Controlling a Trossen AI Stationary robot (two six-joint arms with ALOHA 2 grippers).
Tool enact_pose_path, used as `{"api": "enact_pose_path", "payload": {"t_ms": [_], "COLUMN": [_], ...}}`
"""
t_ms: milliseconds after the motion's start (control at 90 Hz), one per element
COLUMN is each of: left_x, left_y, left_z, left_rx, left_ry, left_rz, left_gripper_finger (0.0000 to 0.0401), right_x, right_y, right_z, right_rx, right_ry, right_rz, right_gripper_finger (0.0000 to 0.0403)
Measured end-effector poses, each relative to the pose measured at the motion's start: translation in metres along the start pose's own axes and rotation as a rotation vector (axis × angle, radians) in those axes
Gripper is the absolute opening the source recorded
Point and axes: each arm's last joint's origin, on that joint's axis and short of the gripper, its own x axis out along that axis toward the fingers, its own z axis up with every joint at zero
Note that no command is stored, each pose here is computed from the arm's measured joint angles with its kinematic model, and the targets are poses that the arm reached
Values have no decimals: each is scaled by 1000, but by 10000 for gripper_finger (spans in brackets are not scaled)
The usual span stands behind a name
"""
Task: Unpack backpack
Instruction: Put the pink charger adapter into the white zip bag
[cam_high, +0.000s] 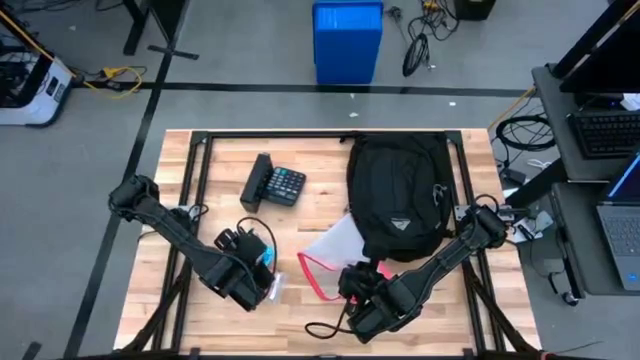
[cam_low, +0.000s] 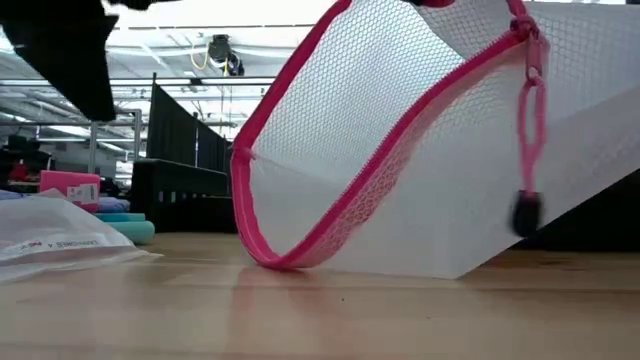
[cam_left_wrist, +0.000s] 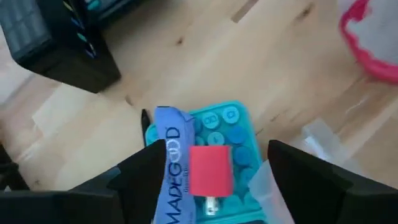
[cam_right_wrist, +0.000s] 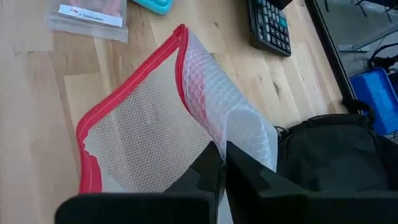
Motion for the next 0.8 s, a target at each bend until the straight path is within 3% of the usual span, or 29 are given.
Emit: {"api": "enact_pose_path", "payload": {"t_ms": [311,800], "left_x": [19,22], "left_y": [5,-2], "left_z": [-14,-15], "left_rx": [-10,17], "left_ry": [121,124], "left_rz": [21,-55], "left_gripper_finger": [330,334], "right_x": [0,0], "right_y": [0,0], "right_z": [0,0], "right_rx": [0,0], "right_ry": [-1,-1], "right_rz": [0,0], "right_gripper_finger": [0,0]}}
